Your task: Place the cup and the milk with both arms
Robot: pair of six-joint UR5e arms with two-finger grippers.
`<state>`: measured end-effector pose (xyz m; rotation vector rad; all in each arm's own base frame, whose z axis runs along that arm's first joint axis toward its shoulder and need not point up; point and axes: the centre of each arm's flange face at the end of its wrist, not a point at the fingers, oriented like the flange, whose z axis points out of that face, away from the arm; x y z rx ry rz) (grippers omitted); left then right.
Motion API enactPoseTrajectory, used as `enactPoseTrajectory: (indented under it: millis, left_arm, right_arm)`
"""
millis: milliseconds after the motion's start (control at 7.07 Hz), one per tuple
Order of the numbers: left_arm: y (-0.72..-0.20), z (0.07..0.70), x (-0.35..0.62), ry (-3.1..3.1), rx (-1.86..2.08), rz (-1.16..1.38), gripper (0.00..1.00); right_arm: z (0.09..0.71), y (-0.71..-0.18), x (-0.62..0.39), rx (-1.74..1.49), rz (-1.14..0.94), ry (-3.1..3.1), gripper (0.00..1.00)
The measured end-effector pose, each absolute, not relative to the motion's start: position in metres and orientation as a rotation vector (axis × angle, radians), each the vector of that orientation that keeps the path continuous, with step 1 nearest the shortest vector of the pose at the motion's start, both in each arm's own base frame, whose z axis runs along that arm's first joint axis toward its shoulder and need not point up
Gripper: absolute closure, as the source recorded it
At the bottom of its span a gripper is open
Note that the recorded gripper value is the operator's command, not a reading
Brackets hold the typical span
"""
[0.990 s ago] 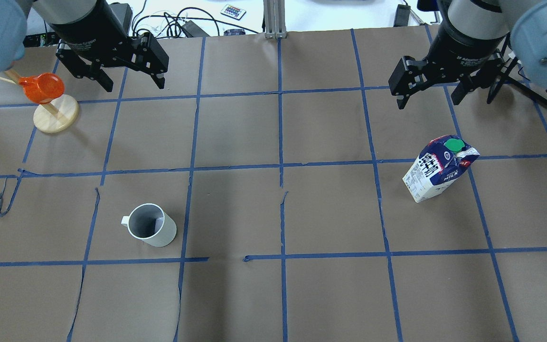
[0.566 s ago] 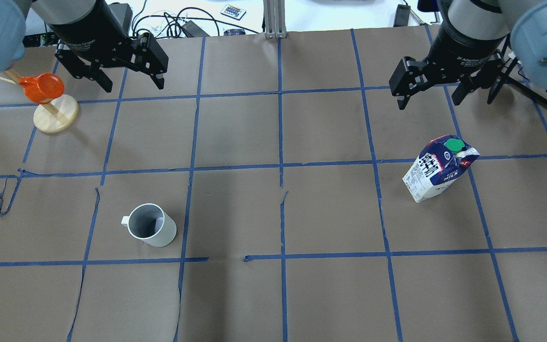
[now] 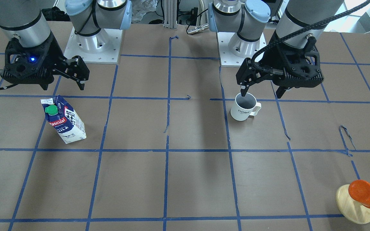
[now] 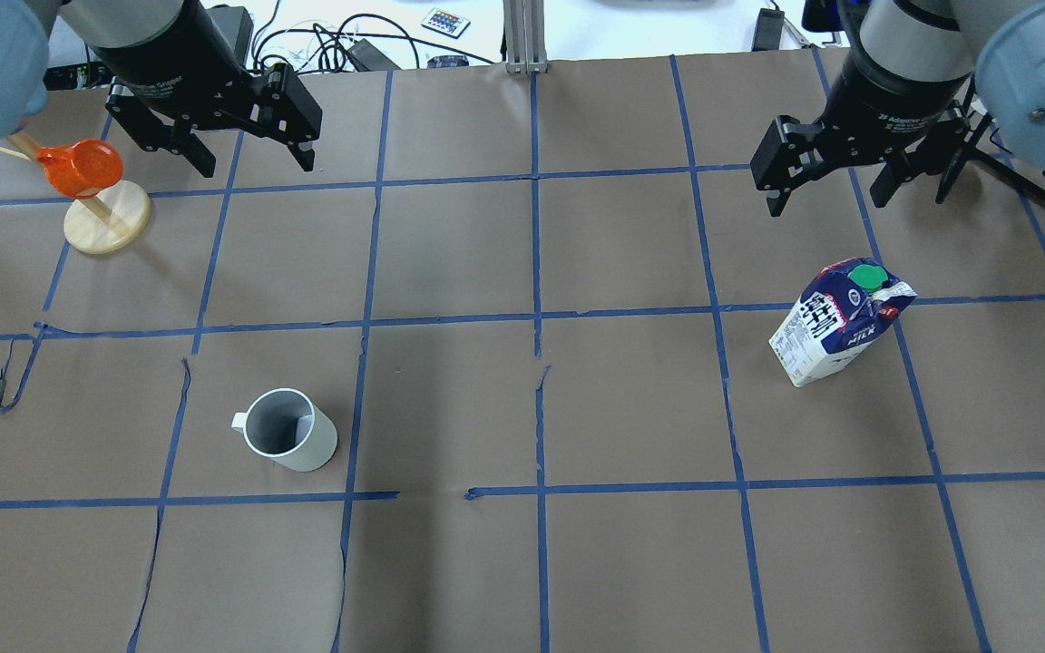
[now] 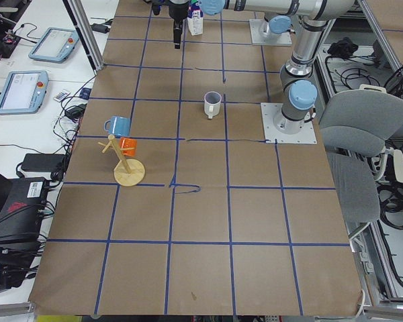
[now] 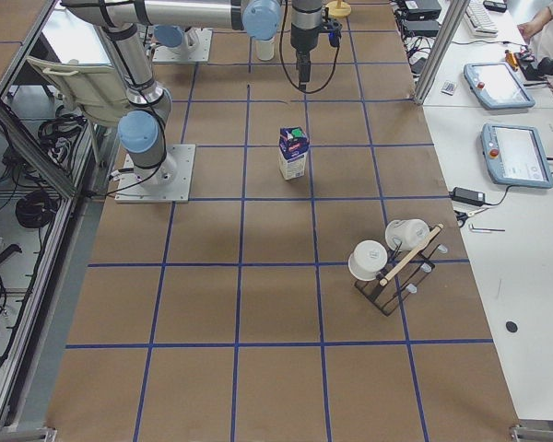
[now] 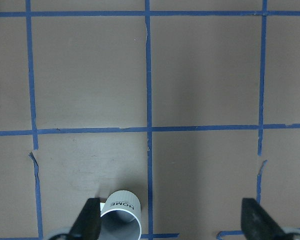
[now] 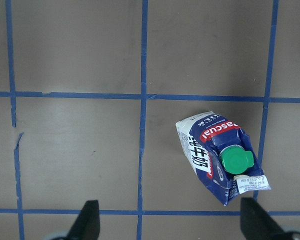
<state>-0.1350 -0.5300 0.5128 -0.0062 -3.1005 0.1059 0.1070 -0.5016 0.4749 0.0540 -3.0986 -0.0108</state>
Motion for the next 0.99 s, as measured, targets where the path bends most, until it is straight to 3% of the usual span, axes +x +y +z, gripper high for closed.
enactPoseTrajectory:
  millis: [283, 990]
  left_arm:
    - [-0.529, 0.512, -0.133, -3.103, -0.005, 0.103, 0.00]
    - [-0.501, 0.457, -0.102, -3.190, 0.079, -0.094, 0.00]
  right_arm:
    - [0.455, -0.505, 0.086, 0.064, -0.071, -3.056, 0.00]
    - [0.413, -0.506, 0.012, 0.434, -0.156, -3.038, 0.00]
